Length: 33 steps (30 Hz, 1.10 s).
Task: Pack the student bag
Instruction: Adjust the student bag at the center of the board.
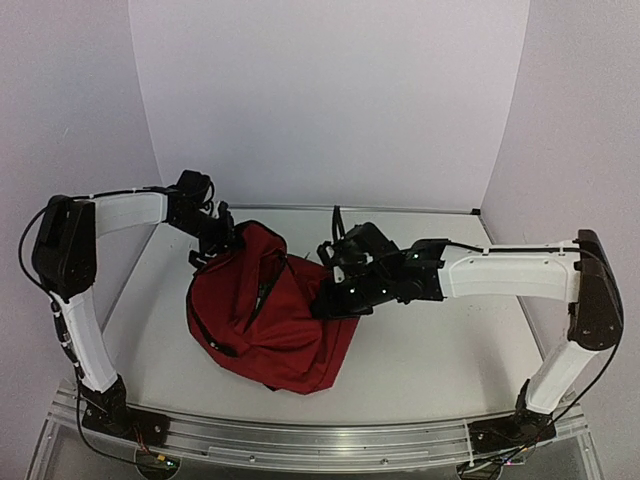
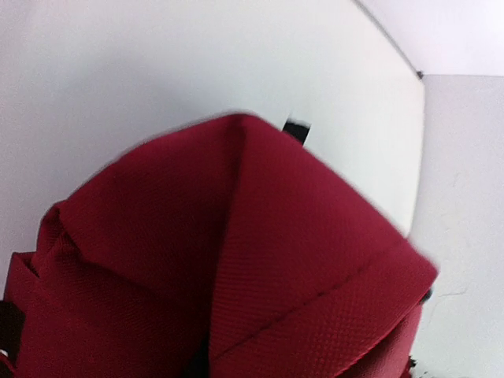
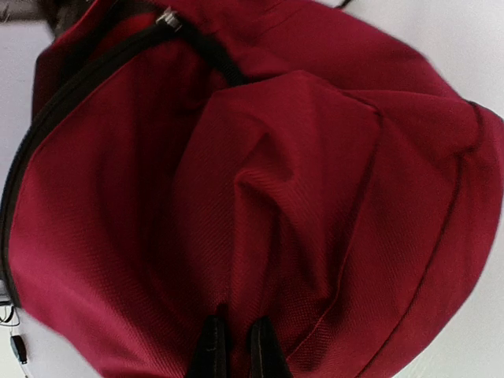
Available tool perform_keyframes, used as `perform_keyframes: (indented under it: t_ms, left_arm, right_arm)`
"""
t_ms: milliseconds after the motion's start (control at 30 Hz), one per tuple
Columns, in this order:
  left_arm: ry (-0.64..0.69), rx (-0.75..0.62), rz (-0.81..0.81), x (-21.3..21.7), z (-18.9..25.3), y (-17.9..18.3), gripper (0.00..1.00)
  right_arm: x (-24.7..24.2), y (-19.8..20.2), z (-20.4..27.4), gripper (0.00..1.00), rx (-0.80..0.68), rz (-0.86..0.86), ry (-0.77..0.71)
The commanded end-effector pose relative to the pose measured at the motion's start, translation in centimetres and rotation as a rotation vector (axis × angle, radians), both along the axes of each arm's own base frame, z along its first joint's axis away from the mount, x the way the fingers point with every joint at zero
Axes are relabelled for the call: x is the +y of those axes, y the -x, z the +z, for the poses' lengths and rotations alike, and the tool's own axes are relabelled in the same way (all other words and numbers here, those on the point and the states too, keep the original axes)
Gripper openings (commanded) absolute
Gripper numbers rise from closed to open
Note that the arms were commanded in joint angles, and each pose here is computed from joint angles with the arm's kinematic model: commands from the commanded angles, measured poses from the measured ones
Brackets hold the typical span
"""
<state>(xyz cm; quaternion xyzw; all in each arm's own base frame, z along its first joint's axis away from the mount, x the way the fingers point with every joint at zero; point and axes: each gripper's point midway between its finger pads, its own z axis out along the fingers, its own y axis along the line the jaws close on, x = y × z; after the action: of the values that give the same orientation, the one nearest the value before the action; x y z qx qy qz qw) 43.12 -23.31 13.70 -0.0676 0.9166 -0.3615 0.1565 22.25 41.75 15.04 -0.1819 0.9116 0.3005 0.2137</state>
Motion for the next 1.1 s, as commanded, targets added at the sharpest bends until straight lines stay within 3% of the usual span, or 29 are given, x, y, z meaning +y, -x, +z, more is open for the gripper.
perform_keyframes:
  t_ms: [0,67,133,267,400,467,733,867,1067]
  left_arm:
    - [0.120,-0.460,-0.126,-3.1,10.6,-7.8,0.32]
    - [0.074,-0.496,-0.123,-2.6,11.9,-8.2,0.51]
    - [0.000,-0.502,-0.095,-1.4,12.2,-7.9,0.67]
    - [-0.077,-0.503,-0.058,0.8,13.0,-4.8,0.80]
    - [0.018,-0.519,-0.138,0.2,14.1,0.3,0.82]
    - [0.051,-0.516,-0.177,-0.6,14.5,3.0,0.83]
    - [0.074,-0.558,-0.368,-6.3,15.2,11.4,0.81]
    - [0.067,-0.545,-0.424,-7.8,14.2,12.7,0.68]
    - [-0.028,-0.507,-0.462,-9.2,11.6,12.7,0.65]
  right_arm:
    - [2.4,6.0,4.1,0.29,0.013,0.184,-0.107]
    - [1.7,4.5,6.4,0.48,-0.062,0.111,-0.124]
    - [0.8,3.1,8.1,0.59,-0.112,0.058,-0.136]
    - [-1.3,-1.1,8.9,0.66,-0.145,-0.045,-0.136]
    - [-2.6,-5.5,8.3,0.65,-0.167,-0.082,-0.115]
    - [-2.0,-6.4,7.9,0.59,-0.180,-0.052,-0.108]
    - [-1.7,-6.2,3.5,0.39,-0.139,0.025,-0.058]
    - [-2.7,-5.9,1.4,0.38,-0.130,0.011,-0.027]
    - [-2.4,-6.3,0.1,0.34,-0.136,0.009,-0.026]
